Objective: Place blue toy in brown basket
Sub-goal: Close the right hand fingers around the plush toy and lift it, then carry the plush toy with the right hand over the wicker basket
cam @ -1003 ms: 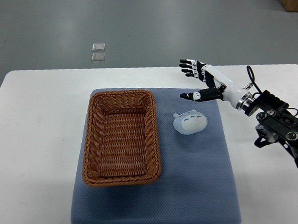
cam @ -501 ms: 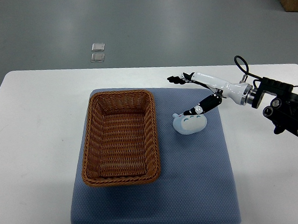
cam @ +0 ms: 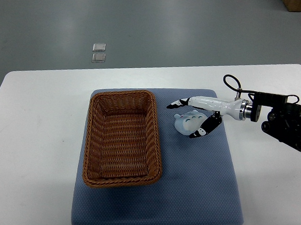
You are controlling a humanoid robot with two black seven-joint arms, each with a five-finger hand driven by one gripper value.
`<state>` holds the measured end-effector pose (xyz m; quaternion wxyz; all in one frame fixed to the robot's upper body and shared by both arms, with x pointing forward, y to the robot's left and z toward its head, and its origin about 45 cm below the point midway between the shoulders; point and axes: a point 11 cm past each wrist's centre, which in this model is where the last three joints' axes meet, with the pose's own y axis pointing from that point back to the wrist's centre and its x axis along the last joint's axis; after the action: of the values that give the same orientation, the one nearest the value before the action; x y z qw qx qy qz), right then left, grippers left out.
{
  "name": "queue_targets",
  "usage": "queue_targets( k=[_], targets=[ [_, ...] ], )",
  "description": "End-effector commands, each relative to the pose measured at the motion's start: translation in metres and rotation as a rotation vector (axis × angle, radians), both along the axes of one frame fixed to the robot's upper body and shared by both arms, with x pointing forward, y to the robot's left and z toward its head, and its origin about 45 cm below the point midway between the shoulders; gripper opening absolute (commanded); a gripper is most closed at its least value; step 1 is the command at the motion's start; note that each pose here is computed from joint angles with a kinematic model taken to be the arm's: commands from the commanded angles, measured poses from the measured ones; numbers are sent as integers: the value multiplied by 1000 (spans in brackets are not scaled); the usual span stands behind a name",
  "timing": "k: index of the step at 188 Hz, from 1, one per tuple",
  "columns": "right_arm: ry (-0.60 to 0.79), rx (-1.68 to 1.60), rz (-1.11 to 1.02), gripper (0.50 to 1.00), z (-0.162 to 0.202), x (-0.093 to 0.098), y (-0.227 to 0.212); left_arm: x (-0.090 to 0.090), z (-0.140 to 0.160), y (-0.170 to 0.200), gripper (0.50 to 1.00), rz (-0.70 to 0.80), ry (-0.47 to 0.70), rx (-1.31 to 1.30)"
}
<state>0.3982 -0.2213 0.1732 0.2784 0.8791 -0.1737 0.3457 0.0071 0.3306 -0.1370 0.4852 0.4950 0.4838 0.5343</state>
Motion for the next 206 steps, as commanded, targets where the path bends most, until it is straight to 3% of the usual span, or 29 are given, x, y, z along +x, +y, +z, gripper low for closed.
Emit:
queue_targets(
  k=[1,39,58,78,106,175,206],
  targets=[
    [-10,-24,3,903,-5,-2,-3,0,0,0,1000,2,0,0],
    [-50,-82,-13,883,-14,1,-14,0,0,0,1000,2,0,0],
    [-75,-107,-31,842,-16,6,-21,-1,0,0,1000,2,1,0],
    [-99,-135,-60,744,-18,10,-28,-1,0,0,1000,2,1,2],
    [-117,-147,-64,500,-16,13,-28,-1,0,0,1000,3,1,-2],
    [-279,-100,-28,500,61,53,-2,0,0,0,1000,3,-1,-2],
    [-321,-71,40,500,84,61,36,0,0,0,1000,3,-1,0]
  ],
)
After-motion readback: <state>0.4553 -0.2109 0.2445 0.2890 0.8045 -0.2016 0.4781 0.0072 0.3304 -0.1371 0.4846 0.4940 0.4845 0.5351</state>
